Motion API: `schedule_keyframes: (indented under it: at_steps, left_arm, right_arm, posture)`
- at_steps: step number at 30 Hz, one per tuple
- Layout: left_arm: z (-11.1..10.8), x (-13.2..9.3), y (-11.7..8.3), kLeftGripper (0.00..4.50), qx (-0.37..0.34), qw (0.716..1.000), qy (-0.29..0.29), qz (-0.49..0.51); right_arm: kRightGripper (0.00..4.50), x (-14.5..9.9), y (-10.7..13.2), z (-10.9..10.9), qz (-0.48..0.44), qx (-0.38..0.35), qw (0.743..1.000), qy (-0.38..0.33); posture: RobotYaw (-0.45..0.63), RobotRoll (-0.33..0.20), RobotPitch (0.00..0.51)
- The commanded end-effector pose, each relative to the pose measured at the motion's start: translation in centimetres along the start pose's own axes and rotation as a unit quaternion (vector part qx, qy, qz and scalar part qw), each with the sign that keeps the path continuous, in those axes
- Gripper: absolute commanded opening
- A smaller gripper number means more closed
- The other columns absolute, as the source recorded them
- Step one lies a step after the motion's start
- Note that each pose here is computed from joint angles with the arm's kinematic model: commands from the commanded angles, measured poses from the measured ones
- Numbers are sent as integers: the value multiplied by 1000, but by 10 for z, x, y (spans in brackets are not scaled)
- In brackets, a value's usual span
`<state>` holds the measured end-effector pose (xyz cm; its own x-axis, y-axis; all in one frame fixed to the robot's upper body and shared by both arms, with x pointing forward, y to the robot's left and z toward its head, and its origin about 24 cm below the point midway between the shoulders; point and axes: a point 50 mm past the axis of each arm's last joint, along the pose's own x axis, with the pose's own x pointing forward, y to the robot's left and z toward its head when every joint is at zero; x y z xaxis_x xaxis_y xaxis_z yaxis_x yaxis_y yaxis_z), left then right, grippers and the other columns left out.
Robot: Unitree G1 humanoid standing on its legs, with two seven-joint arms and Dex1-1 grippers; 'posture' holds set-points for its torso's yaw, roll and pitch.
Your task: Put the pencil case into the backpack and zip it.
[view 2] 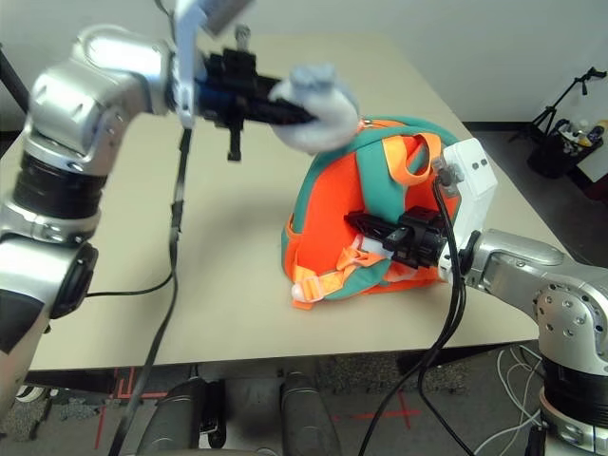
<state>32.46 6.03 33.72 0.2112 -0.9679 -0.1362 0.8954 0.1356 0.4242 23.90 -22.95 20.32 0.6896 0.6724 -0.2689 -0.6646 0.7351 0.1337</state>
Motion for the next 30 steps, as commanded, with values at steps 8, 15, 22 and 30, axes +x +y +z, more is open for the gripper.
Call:
schedule_keyframes:
  at_steps: [8,15,22,30]
  left_arm:
    - [-6,-48,8,253,-189,979,-26,71]
    - [-5,-68,-3,252,-290,954,-55,60]
    - [-17,-64,-16,251,-360,930,-61,52]
    - [-41,-57,-37,250,-423,904,-52,34]
  right_arm:
    - [123,7,2,-10,3,16,1000,12]
    - [123,8,2,-12,2,19,1000,9]
    - [123,11,3,-14,4,21,1000,6]
    - [123,14,2,-16,8,24,1000,4]
  posture:
    - [-85,0,117]
    - [-83,0,118]
    - [-74,0,115]
    - [-67,0,115]
